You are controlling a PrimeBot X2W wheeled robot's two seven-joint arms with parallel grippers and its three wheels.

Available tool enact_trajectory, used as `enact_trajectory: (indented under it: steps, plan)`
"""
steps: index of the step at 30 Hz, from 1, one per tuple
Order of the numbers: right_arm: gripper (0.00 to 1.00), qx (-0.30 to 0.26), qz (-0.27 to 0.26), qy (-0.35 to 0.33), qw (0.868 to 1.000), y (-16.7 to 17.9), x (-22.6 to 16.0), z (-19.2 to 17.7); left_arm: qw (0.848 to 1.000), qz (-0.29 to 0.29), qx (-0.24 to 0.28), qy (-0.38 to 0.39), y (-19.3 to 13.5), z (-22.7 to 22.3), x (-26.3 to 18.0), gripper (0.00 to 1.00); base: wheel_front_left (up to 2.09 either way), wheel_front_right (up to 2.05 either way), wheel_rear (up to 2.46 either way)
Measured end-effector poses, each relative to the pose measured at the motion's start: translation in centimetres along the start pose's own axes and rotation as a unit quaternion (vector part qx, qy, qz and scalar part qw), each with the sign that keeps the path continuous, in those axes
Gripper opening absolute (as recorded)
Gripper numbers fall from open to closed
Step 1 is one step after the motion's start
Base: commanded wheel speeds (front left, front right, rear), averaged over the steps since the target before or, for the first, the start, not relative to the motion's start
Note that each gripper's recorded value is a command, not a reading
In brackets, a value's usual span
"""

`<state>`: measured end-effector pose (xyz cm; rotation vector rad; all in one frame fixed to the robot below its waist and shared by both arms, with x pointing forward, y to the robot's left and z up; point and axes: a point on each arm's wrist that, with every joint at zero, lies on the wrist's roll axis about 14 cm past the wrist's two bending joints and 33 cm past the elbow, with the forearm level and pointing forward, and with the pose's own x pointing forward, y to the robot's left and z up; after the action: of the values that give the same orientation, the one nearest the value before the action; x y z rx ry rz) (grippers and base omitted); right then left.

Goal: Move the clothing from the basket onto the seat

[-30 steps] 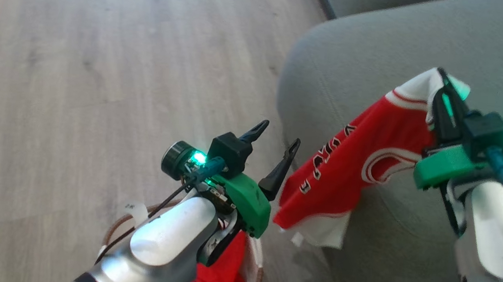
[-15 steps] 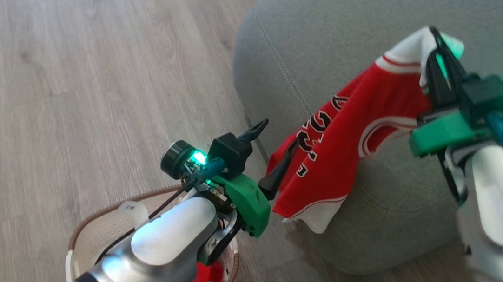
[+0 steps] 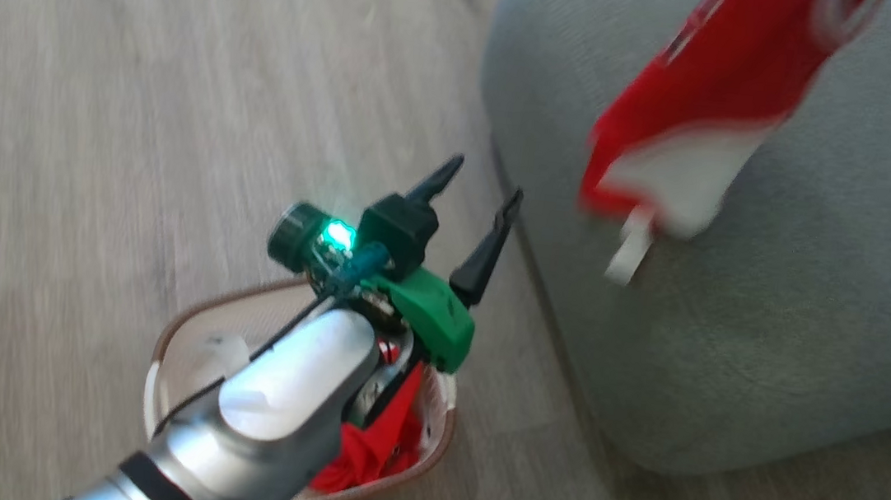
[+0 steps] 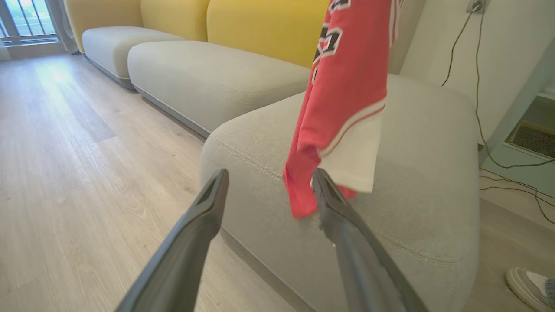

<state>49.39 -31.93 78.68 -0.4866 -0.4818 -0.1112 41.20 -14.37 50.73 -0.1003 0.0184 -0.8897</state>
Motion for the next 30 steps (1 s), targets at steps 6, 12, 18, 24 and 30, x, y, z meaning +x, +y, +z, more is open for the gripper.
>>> enact_trajectory:
  steps: [6, 12, 18, 24, 30]
  plan:
    - [0.00, -0.031, -0.049, -0.021, 0.998, -4.7, 5.6, 1.7, 1.000, 0.030, -0.005, 0.001, 3.5, -1.0, 0.1, 1.00, 0.00, 0.00, 0.00]
    - [0.00, -0.040, -0.079, 0.004, 0.996, -5.8, 8.9, -1.7, 0.999, 0.046, -0.004, 0.006, 6.1, -2.2, 0.0, 1.00, 0.00, 0.00, 0.00]
    - [0.00, -0.009, -0.069, 0.072, 0.995, -1.9, 9.8, -10.2, 0.997, 0.072, -0.017, 0.031, 8.5, -4.9, -0.3, 1.00, 0.00, 0.00, 0.00]
    - [0.00, 0.029, -0.036, 0.154, 0.987, 4.0, 7.5, -19.2, 0.995, 0.082, -0.026, 0.049, 9.8, -7.1, -0.3, 1.00, 0.00, 0.00, 0.00]
    - [0.00, 0.060, -0.001, 0.272, 0.961, 9.9, 0.0, -28.7, 0.994, 0.083, -0.030, 0.068, 10.6, -9.2, -0.3, 1.00, 0.00, 0.00, 0.00]
